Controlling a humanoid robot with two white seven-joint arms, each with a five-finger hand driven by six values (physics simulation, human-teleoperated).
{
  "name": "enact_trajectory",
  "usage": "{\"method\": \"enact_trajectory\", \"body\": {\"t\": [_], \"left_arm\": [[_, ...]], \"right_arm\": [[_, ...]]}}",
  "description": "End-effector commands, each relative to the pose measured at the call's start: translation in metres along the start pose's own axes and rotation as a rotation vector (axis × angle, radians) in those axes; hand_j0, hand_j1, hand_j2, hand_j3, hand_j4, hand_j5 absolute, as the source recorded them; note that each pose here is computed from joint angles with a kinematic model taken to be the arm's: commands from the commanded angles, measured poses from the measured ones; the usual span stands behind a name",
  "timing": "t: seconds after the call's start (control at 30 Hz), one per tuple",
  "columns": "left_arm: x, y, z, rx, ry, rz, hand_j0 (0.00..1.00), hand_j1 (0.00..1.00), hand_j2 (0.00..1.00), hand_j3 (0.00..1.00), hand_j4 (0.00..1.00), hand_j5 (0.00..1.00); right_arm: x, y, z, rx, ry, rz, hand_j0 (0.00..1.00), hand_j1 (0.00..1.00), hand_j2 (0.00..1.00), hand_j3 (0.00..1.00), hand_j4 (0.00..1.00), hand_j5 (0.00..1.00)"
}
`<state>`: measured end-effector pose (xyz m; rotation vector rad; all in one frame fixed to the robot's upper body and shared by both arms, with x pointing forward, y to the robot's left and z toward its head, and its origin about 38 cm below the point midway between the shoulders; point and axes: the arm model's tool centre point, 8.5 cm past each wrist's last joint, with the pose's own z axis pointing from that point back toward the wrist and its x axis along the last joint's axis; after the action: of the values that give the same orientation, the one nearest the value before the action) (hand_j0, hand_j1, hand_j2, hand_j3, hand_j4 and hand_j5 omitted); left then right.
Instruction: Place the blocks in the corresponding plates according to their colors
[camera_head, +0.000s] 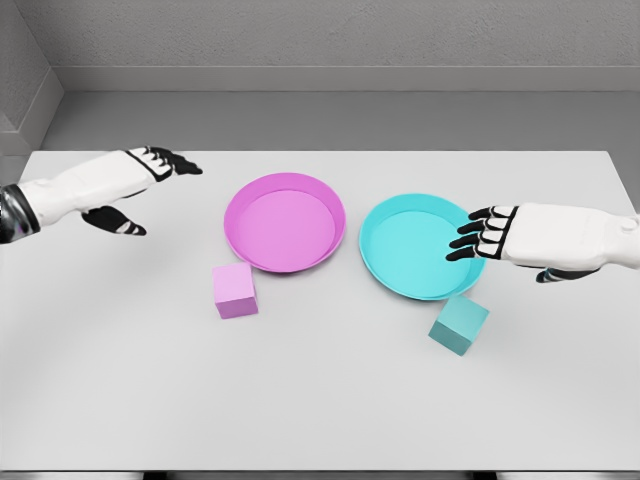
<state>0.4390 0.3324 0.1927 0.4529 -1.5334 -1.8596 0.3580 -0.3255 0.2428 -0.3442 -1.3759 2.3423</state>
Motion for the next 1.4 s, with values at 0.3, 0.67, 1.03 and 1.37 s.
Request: {"method": "enact_trajectory", "body": {"t": [0.3,0.67,1.03,1.37], "left_arm": [[0.019,-0.011,-0.018,-0.169,-0.056,-0.156,1.0,1.0,1.0,1.0,1.0,1.0],[0.037,-0.024,-0.037,-0.271,-0.133,-0.197,1.0,1.0,1.0,1.0,1.0,1.0],[0.049,-0.038,-0.046,-0.318,-0.177,-0.211,1.0,1.0,1.0,1.0,1.0,1.0],[0.058,-0.041,-0.056,-0.346,-0.213,-0.233,1.0,1.0,1.0,1.0,1.0,1.0]], "right_arm": [[0.013,0.022,-0.016,0.038,-0.056,-0.044,1.0,1.0,1.0,1.0,1.0,1.0],[0.025,0.03,-0.044,0.029,-0.125,-0.065,1.0,1.0,1.0,1.0,1.0,1.0],[0.016,0.055,-0.056,0.03,-0.102,-0.115,1.0,1.0,1.0,1.0,1.0,1.0],[0.01,0.063,-0.053,-0.028,-0.067,-0.108,1.0,1.0,1.0,1.0,1.0,1.0]]}}
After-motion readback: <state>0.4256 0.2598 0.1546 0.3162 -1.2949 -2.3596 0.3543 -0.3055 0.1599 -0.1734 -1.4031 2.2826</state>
